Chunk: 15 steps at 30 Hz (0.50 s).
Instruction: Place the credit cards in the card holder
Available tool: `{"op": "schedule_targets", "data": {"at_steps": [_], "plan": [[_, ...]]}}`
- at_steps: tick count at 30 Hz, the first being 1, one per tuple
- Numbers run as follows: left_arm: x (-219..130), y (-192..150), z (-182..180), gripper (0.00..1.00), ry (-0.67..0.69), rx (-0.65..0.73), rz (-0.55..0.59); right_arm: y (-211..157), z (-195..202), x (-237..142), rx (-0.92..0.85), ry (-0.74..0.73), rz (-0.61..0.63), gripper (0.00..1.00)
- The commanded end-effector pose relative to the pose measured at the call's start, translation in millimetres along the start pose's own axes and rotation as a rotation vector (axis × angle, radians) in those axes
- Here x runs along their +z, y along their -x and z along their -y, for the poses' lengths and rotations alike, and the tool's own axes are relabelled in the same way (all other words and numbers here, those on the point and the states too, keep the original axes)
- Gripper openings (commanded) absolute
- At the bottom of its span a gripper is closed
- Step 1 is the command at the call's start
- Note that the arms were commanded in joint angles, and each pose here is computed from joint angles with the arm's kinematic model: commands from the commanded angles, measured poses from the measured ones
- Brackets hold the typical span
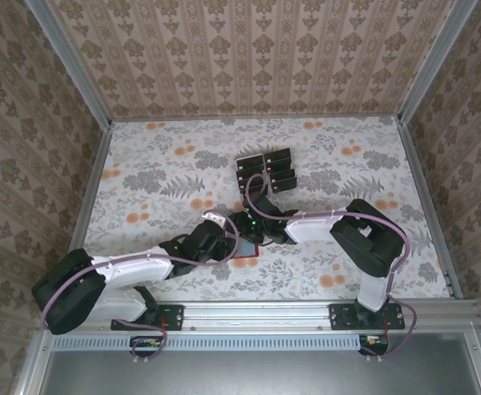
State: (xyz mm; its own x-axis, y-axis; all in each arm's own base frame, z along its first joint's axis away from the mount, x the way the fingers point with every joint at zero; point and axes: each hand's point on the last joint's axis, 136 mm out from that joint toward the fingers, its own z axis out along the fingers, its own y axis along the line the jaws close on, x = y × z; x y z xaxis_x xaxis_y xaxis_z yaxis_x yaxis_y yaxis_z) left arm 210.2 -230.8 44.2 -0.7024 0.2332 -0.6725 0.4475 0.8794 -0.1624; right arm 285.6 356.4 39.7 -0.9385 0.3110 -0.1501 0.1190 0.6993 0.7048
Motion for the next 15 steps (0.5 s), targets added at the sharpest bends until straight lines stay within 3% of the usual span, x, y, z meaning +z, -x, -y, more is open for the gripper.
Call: {"op": "schedule_targets", "data": {"at_steps": [1,15], "plan": [[2.4,0.2,-1.8,0.68,0.046,0.041,-0.021,-9.6,13.7,8.4,0.025,-0.041,-0.034,0.55],[11.0,-21.6,-9.3,0.63,0.113,0.063,-0.079,3.2,-8.4,-18.5,-0.05,-0.009,0.01,0.59]]}}
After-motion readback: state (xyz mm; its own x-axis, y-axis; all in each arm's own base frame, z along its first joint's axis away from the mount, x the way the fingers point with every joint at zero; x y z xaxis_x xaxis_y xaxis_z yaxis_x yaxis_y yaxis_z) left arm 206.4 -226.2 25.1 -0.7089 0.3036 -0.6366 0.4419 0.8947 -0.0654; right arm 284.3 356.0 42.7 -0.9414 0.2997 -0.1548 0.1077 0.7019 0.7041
